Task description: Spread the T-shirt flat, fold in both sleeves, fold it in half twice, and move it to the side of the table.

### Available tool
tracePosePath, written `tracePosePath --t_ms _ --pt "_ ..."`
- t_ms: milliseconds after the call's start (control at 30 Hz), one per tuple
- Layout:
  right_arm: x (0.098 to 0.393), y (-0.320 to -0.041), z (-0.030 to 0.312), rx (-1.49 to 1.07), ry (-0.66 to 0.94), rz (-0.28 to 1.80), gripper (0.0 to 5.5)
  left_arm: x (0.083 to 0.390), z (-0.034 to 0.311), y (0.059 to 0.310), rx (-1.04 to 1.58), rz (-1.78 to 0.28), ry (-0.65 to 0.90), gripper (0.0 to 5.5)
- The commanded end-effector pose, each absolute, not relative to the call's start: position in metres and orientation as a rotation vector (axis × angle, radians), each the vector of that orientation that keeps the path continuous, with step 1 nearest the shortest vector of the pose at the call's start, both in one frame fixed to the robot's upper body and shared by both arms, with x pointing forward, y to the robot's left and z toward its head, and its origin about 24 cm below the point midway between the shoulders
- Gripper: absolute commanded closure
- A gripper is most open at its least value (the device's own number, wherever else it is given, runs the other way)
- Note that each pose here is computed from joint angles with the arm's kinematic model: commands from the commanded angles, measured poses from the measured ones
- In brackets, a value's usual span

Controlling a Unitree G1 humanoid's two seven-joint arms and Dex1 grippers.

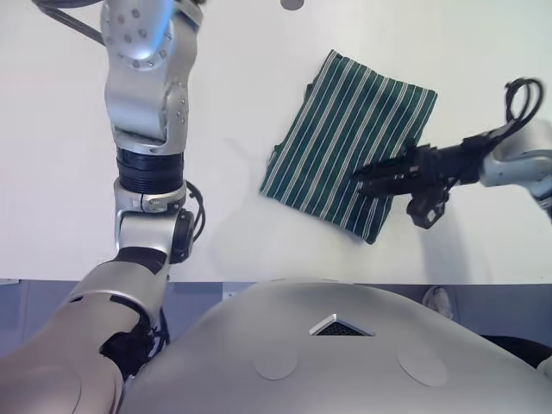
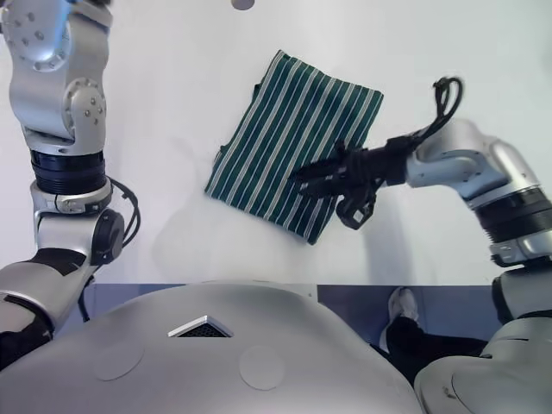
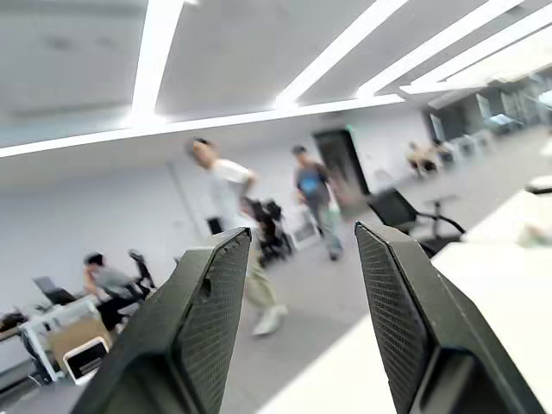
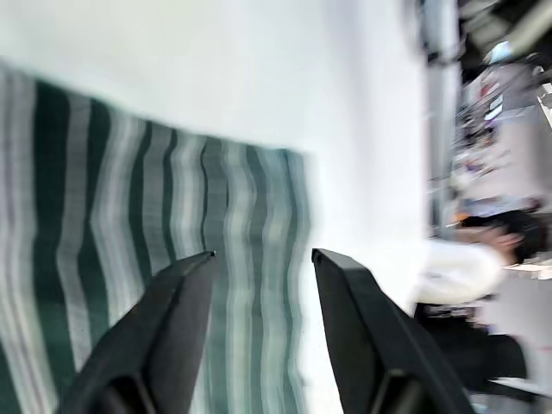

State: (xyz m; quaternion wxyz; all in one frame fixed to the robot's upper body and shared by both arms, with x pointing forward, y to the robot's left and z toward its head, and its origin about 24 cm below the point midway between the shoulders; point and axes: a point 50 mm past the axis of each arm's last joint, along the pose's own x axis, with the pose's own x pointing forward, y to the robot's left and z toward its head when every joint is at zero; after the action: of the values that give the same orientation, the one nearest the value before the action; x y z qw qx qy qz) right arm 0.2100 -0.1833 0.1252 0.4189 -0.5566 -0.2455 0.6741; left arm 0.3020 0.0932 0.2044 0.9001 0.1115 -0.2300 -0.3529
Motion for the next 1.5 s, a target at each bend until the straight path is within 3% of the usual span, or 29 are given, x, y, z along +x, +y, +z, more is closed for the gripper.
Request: tracePosePath --t_ms 33,67,133,200,300,400,467,700,933,1100,1300,1500 --pt "0.210 -0.174 0.168 -1.414 -0.604 1.637 3.41 0.294 0.149 0.072 0.492 -1.040 -0.239 3.26" --pt "0.210 -0.171 0.174 -1.378 -0.547 1.628 3.41 0.291 0.132 0.067 0.532 -1.112 -0.156 3.26" --pt "0.191 -0.190 0.168 -1.265 -0.059 1.728 3.41 0.287 0.095 0.060 0.522 -1.216 0.024 3.26" --pt "0.168 -0.205 0.162 -1.170 0.323 1.803 3.41 0.281 0.066 0.055 0.514 -1.287 0.138 3.26" --pt "0.154 -0.206 0.158 -1.068 0.485 1.803 3.41 0.267 0.048 0.050 0.547 -1.432 0.188 3.26" --pt "0.147 -0.195 0.156 -0.974 0.467 1.778 3.41 0.242 0.045 0.042 0.558 -1.618 0.253 3.26" --pt "0.145 -0.189 0.154 -0.938 0.443 1.744 3.41 0.235 0.039 0.040 0.670 -1.563 0.272 3.26" --pt "0.140 -0.179 0.154 -0.904 0.410 1.696 3.41 0.224 -0.021 0.062 0.753 -1.243 0.588 3.26" --pt "0.138 -0.176 0.155 -0.896 0.415 1.682 3.41 0.203 -0.045 0.088 0.371 -0.837 0.820 3.26" --pt "0.163 -0.187 0.155 -0.813 0.366 1.515 3.41 0.196 -0.057 0.104 0.218 -0.642 0.913 3.26" --pt "0.209 -0.204 0.148 -0.689 0.159 1.096 3.41 0.188 -0.074 0.138 0.175 -0.460 0.983 3.26" --pt "0.224 -0.215 0.124 -0.687 0.167 0.974 3.41 0.162 -0.060 0.136 0.267 -0.803 0.972 3.26"
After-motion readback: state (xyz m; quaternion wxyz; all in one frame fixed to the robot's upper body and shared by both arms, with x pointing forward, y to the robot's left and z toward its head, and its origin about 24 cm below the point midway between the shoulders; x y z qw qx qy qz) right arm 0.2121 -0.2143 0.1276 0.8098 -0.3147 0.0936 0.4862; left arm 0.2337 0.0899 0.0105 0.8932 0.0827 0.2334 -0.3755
